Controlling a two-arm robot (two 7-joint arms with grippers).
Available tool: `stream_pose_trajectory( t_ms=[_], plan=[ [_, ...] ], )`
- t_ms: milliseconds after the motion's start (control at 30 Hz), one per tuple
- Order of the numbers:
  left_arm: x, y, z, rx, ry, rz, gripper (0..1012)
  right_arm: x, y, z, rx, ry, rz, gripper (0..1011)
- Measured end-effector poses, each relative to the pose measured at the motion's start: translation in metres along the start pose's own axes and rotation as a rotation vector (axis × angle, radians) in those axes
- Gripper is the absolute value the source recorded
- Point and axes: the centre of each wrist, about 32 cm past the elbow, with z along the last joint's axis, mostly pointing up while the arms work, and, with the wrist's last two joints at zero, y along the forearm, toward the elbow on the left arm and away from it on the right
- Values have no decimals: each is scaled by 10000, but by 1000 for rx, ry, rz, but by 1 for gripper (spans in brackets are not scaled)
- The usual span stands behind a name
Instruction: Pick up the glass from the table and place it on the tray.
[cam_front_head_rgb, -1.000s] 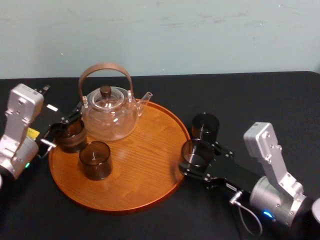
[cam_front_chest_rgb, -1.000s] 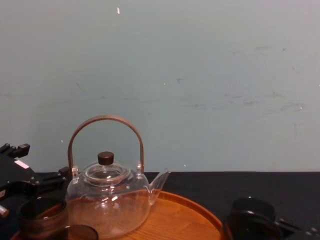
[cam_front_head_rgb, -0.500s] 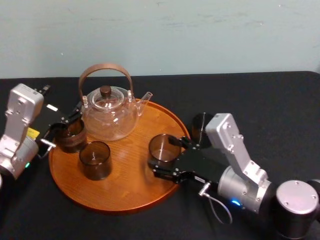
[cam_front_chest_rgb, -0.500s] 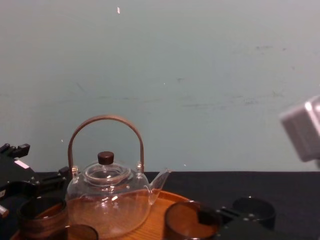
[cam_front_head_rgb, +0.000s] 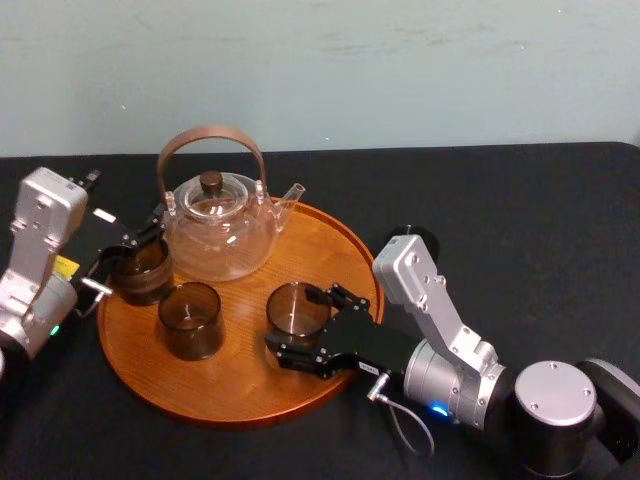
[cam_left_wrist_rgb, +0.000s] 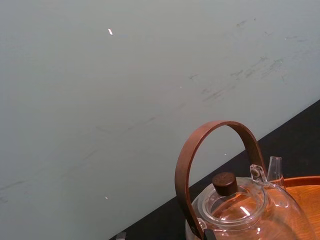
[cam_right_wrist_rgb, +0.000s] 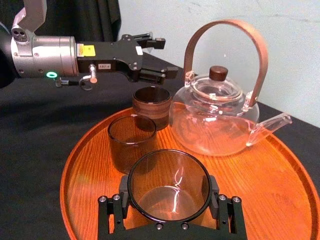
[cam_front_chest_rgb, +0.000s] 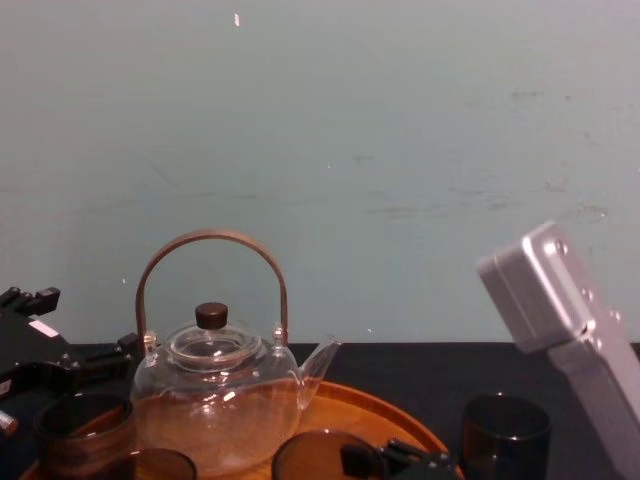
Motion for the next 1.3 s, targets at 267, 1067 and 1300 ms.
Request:
stream_pose_trajectory(
  t_ms=[267, 1067, 1300],
  plan=[
    [0, 0, 0, 0, 0, 0, 1001, -10, 6, -52, -19, 16, 3, 904],
    [0, 0, 0, 0, 0, 0, 1002, -32, 49, -147, -58, 33, 10, 904],
    [0, 0, 0, 0, 0, 0, 1001, -31, 48, -144, -57, 32, 9, 947]
  ],
)
